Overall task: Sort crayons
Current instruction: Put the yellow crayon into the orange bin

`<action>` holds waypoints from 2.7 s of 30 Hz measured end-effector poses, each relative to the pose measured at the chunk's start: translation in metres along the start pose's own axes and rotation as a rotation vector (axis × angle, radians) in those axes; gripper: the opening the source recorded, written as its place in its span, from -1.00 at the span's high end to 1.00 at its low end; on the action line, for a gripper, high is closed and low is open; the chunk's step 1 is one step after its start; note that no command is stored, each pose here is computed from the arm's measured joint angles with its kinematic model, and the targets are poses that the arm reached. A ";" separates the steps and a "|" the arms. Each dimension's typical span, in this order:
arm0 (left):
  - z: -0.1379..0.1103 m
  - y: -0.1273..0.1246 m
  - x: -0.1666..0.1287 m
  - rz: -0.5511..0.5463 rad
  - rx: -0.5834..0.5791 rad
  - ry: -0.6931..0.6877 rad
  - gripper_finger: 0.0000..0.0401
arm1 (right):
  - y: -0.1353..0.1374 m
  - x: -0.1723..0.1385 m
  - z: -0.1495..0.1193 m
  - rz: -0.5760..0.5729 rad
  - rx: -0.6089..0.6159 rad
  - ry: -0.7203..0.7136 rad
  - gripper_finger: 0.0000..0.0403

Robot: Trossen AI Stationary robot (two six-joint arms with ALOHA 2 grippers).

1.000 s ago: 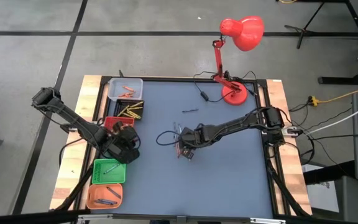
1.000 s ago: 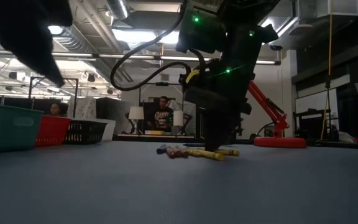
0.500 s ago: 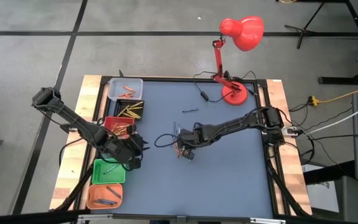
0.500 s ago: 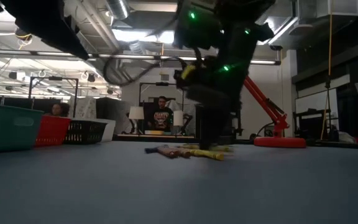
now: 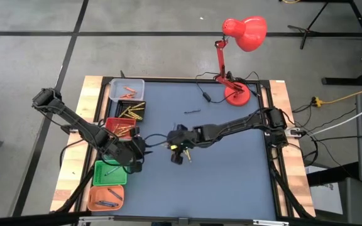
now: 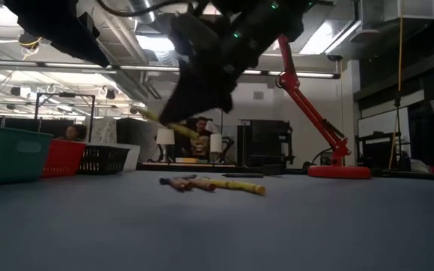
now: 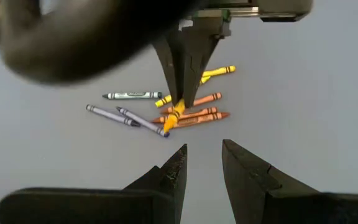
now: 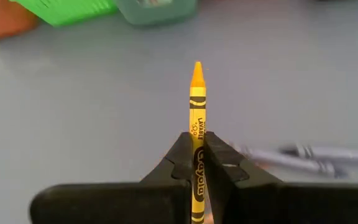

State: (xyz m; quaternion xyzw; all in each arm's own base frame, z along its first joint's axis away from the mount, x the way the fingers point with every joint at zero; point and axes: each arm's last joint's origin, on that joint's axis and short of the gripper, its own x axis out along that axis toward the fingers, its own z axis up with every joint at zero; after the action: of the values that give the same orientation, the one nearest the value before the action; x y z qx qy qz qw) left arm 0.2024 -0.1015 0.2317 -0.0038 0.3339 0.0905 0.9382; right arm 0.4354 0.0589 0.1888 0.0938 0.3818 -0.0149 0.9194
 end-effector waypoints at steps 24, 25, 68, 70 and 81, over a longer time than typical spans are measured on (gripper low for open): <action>0.005 -0.002 0.000 0.001 -0.031 -0.052 0.58 | 0.028 -0.005 0.018 0.098 -0.228 -0.254 0.91; 0.005 -0.002 0.000 -0.001 -0.032 -0.052 0.58 | 0.029 -0.005 0.018 0.099 -0.230 -0.263 0.91; 0.001 0.002 -0.003 0.014 -0.012 -0.019 0.95 | 0.028 -0.004 0.013 0.063 -0.215 -0.211 0.40; 0.000 0.005 -0.006 0.020 -0.004 -0.001 0.95 | 0.026 -0.003 0.008 0.051 -0.214 -0.149 0.36; -0.007 0.040 -0.051 0.045 -0.106 0.008 0.93 | 0.017 -0.003 -0.020 -0.023 -0.053 0.144 0.37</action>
State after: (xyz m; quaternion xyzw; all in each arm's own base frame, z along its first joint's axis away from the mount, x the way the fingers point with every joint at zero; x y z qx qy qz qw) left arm 0.1521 -0.0708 0.2607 -0.0465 0.3324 0.1291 0.9331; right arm 0.4211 0.0790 0.1801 0.0660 0.4482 -0.0088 0.8915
